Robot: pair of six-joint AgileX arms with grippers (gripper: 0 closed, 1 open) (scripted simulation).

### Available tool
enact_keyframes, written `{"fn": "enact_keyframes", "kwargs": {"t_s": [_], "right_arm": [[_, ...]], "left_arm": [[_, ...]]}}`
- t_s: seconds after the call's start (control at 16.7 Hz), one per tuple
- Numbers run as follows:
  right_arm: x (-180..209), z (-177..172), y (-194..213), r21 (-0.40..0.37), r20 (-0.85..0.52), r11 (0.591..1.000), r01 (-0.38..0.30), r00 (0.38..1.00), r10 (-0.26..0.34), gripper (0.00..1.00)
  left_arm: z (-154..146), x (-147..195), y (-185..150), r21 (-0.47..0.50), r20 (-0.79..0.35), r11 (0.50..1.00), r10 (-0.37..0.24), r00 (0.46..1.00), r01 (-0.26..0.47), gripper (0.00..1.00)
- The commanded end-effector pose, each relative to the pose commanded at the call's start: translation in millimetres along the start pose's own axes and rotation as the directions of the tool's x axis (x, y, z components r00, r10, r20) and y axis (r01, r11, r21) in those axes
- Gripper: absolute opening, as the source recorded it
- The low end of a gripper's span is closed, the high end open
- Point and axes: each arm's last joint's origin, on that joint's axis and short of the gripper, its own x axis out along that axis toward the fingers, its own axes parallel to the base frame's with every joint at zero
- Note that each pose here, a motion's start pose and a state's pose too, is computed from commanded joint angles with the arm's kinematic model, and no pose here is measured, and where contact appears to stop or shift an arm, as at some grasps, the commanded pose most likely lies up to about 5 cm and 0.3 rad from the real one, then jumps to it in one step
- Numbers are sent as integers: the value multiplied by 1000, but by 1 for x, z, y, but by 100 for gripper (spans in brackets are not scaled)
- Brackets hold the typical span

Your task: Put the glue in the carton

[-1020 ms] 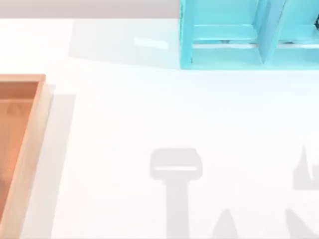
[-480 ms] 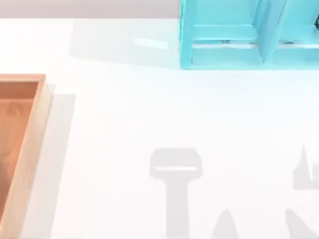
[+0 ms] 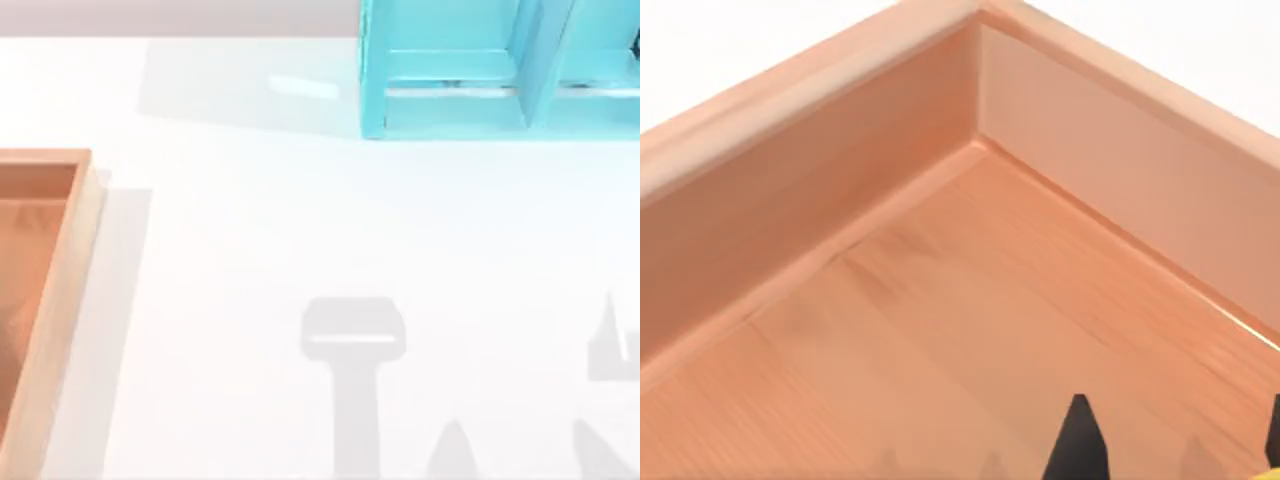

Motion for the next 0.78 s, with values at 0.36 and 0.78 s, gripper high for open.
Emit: {"fn": "enact_keyframes", "kwargs": {"t_s": [0.36,0.78], "right_arm": [[0,0,0,0,0,1000,0,1000,0,100],[0,0,0,0,0,1000,0,1000,0,100]], "left_arm": [[0,0,0,0,0,1000,0,1000,0,68],[0,0,0,0,0,1000,0,1000,0,100]]}}
